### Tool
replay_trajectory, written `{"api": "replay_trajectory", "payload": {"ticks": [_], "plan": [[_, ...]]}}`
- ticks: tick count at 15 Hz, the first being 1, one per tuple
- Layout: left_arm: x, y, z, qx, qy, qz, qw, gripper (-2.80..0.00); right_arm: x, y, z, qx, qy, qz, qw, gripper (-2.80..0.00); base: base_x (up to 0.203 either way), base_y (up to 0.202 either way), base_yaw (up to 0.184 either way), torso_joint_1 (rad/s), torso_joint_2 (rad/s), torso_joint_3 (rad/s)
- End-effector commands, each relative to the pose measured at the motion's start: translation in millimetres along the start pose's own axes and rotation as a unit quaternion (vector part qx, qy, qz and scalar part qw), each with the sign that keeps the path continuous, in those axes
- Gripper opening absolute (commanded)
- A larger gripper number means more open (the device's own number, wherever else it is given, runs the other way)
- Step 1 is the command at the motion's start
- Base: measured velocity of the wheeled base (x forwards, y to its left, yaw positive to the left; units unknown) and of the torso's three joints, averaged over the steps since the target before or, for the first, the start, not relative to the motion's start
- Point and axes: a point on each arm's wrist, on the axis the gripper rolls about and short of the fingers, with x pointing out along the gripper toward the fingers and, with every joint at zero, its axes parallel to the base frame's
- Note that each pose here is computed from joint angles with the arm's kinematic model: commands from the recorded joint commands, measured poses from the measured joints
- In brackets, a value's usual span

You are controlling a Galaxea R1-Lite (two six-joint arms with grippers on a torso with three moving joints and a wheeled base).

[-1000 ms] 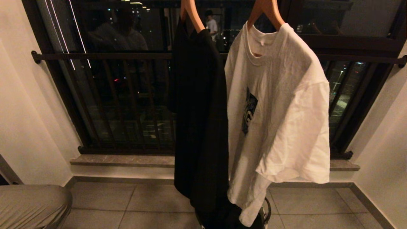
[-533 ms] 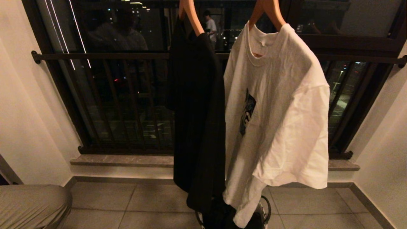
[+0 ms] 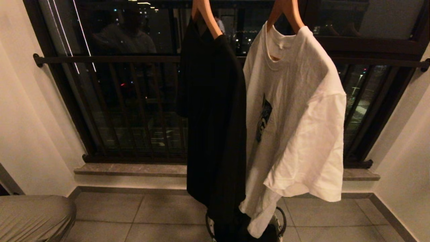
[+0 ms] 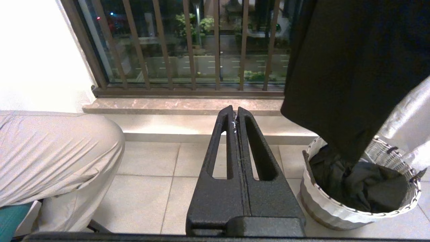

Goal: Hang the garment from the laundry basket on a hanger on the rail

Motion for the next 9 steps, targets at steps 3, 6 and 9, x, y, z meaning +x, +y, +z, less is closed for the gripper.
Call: {"api": "replay_trajectory", "payload": {"ticks": [3,6,9], "plan": [[0.2,0.0,-0.3,0.0,0.001,0.0,1.0,-2.8,0.2,0.0,-0.3,0.0,0.001,-0.001,1.0,-2.8,0.0,0.0,0.0,0.0,0.0,0.0],[0.2,0.0,-0.3,-0.002,0.001,0.0,1.0,-2.8,0.0,0.0,0.0,0.001,0.0,-0.001,1.0,-2.8,0.0,0.0,0.0,0.0,0.0,0.0],[0.2,0.0,-0.3,-0.002,0.001,0.0,1.0,-2.8,0.0,0.0,0.0,0.003,0.0,-0.001,1.0,-2.8,0.0,0.0,0.0,0.0,0.0,0.0]]}}
